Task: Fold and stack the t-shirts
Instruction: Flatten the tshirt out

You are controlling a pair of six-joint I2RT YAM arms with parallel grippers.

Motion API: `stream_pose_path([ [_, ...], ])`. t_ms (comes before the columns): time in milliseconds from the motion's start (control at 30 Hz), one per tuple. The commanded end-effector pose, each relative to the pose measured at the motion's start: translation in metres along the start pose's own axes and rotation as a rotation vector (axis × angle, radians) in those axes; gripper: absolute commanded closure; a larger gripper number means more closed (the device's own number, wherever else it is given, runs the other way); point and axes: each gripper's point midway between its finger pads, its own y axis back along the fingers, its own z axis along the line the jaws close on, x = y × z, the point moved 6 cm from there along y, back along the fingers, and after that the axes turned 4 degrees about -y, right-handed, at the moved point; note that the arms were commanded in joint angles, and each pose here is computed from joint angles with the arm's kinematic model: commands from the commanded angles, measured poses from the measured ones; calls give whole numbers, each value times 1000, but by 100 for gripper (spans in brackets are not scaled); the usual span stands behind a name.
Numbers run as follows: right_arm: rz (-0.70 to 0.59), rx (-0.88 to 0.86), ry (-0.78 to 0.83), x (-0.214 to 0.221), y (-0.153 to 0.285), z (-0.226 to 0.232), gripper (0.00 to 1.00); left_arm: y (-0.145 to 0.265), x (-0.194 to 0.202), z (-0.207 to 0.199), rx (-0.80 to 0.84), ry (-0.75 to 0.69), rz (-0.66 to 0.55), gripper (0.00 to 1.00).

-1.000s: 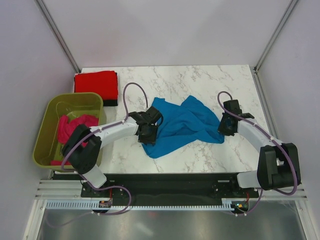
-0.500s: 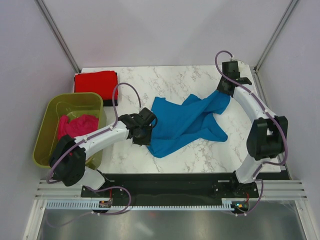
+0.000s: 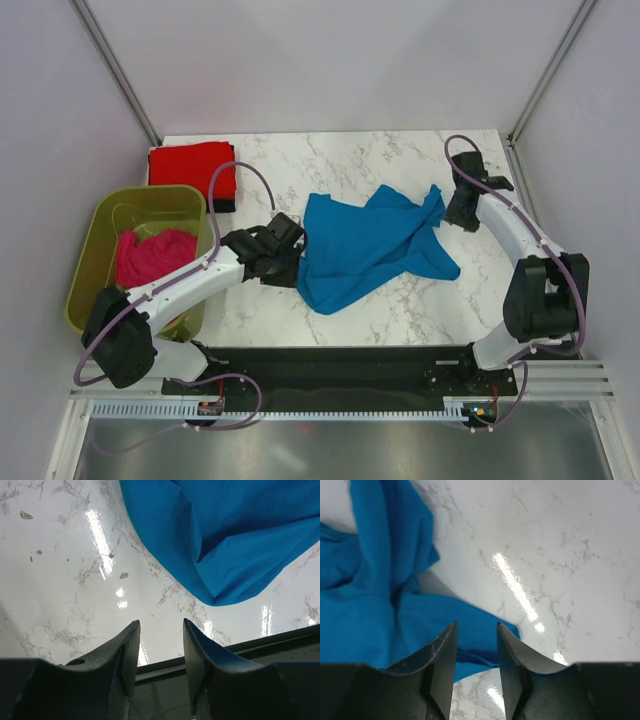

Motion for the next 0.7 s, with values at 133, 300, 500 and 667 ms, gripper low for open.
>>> stream_pose_path([
  [133,83,-1,-82,37,-17,-39,55,19,-14,-4,39,0,-76,52],
  [300,116,22,-123,54,-33,-53,55,15,-7,-1,36,-3,-58,54],
  [500,185,-14,-145,74,-50,-51,56,16,0,2,37,-1,-57,54],
  [667,183,44,-145,84,-52,-62,58,16,2,4,30,7,-60,53],
])
